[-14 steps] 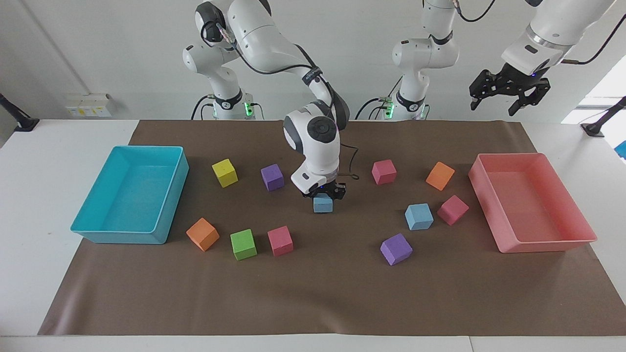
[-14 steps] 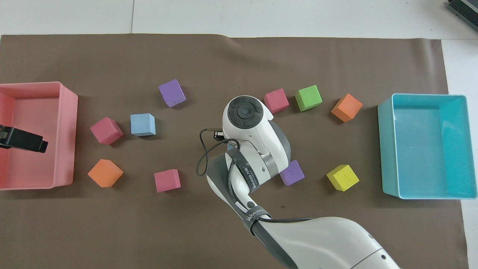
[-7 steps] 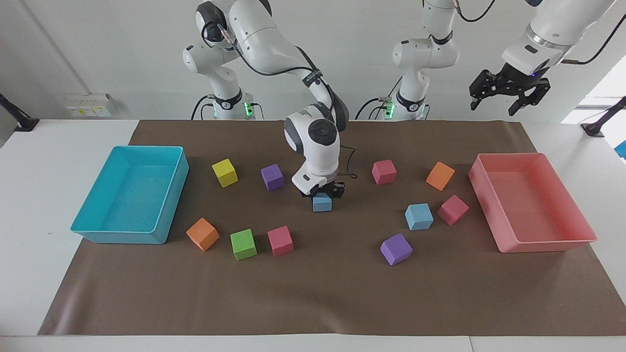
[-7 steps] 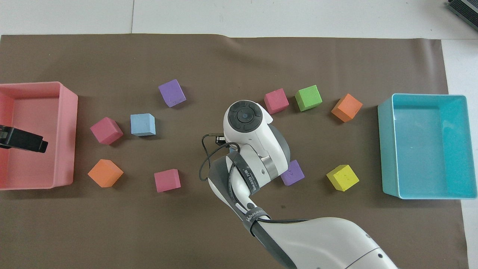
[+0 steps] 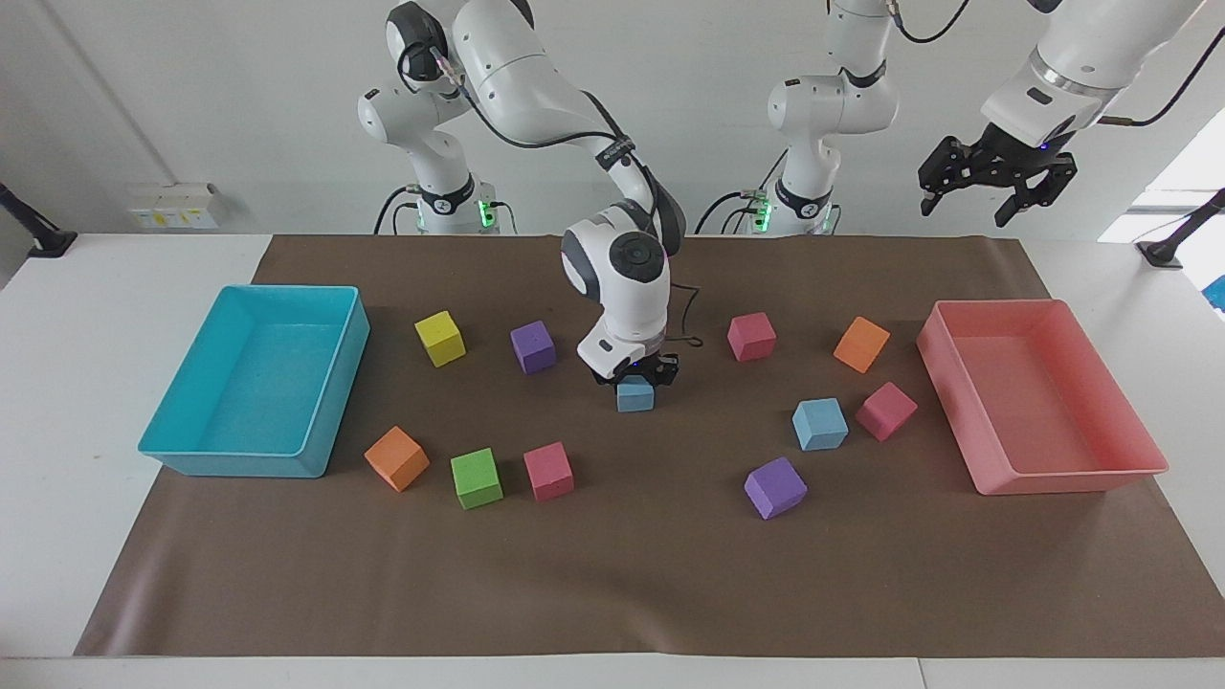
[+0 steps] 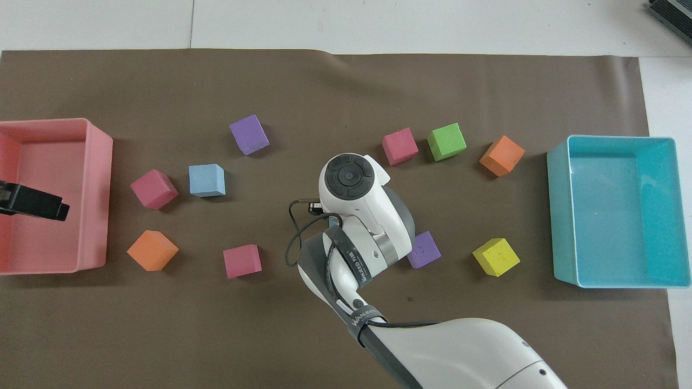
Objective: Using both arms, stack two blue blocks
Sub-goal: 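Carry the light blue cube to the table center with the right gripper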
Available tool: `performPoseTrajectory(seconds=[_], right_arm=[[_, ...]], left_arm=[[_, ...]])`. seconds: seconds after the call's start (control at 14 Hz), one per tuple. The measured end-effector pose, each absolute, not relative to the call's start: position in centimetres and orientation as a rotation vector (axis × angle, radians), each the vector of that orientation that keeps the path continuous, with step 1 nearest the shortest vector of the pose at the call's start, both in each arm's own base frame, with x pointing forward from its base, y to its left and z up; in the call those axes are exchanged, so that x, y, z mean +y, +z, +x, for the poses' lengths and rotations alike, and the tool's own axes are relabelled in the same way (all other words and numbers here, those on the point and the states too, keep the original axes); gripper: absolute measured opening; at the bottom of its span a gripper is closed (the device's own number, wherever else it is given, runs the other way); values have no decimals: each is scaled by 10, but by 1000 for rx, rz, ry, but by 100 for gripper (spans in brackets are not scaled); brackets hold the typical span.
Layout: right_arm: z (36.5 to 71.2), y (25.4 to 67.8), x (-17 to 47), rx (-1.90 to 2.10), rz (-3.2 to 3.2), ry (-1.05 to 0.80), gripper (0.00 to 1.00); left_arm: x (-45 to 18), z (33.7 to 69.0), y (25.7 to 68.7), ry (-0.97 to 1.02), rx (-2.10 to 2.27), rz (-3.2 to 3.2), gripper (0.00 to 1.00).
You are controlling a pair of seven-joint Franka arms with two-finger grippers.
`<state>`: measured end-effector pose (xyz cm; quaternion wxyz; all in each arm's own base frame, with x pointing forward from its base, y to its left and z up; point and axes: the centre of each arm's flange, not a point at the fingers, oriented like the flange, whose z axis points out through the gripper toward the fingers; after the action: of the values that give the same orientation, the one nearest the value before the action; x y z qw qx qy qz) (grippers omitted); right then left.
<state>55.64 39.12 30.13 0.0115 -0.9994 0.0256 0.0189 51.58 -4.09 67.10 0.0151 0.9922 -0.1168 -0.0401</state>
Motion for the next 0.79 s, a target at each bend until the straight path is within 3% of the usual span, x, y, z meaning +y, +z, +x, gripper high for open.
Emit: performPoseTrajectory(seconds=[0.72, 0.79], right_arm=[[557, 301, 391, 123, -3116, 59, 57], [557, 301, 391, 124, -3116, 59, 64]], left_arm=[[-42, 515, 670, -130, -368, 3087, 100], [-42, 514, 669, -132, -370, 3087, 100]])
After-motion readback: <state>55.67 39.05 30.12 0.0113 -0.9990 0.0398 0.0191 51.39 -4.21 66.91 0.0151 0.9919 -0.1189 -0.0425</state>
